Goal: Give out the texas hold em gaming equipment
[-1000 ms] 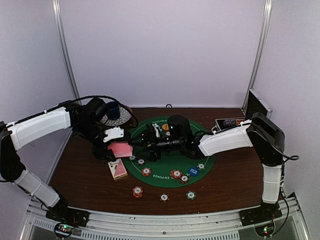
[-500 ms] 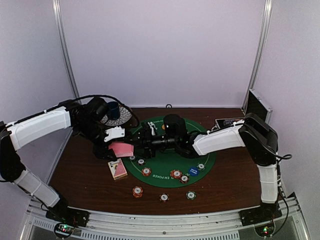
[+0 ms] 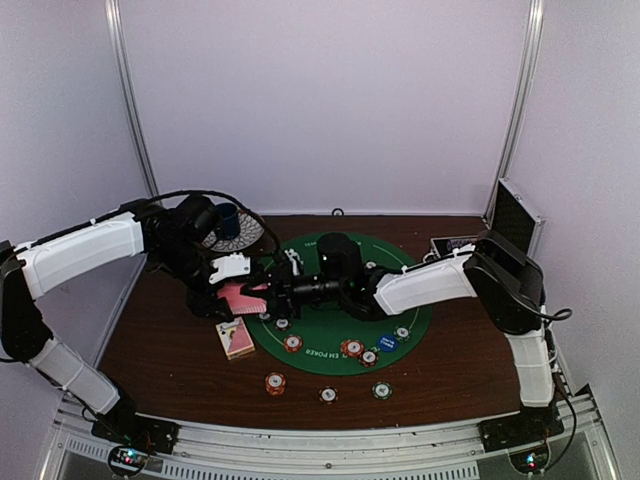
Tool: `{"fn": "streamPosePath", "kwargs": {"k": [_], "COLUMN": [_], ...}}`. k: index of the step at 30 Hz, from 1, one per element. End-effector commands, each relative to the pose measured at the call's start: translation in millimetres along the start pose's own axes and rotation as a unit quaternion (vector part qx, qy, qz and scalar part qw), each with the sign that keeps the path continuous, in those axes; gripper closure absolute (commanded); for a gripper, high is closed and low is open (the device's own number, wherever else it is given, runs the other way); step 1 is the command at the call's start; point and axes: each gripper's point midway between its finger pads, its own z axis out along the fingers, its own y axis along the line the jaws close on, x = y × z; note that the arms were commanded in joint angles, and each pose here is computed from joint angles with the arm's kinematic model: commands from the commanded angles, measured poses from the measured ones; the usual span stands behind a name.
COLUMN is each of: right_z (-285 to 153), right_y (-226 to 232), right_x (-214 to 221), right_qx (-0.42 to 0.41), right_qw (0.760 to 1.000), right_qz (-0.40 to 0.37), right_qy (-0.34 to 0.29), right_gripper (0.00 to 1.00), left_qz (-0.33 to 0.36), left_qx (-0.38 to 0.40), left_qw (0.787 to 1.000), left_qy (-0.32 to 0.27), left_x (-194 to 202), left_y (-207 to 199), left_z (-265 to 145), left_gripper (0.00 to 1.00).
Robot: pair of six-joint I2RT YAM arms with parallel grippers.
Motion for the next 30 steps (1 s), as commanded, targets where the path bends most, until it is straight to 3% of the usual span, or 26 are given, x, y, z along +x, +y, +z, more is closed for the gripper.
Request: {"fn": "streamPosePath", "kwargs": {"k": [1, 5, 11, 13, 15, 16, 30], "right_z": [8, 11, 11, 10, 10, 10, 18], "right_y": [12, 6, 8, 7, 6, 7, 27], "right_x": [2, 4, 4, 3, 2, 2, 8], "right_qx": [-0.019, -0.006, -0.010, -0.009, -0.010, -0.012, -0.037], "right_qw": [1.000, 1.000, 1.000, 1.000, 1.000, 1.000, 0.999], "right_qz": [-0.012, -0.007, -0.005, -0.001, 0.001, 0.001, -0.013], "right_qy": [0.013, 0.021, 0.020, 0.018, 0.015, 0.016, 0.038], "right_gripper": [0.61, 0.66, 0.92, 0.98, 1.00, 1.00, 1.00], "left_qz": [0.003, 0.003, -0.002, -0.002, -0.003, -0.002, 0.066], "left_qx": [-0.016, -0.018, -0.020, -0.022, -0.019, -0.017, 0.039], "left_qw": [1.000, 1.000, 1.000, 1.000, 1.000, 0.999, 0.993], "left_qy": [-0.017, -0.020, -0.022, -0.022, -0.024, -0.027, -0.089], "left_x": [-14, -16, -17, -17, -17, -17, -42], "left_y": [9, 10, 11, 12, 10, 8, -11], "left_z": [-8, -8, -10, -10, -10, -11, -18], "left_gripper": [1.00, 1.00, 0.98, 0.68, 0.16, 0.04, 0.02]}}
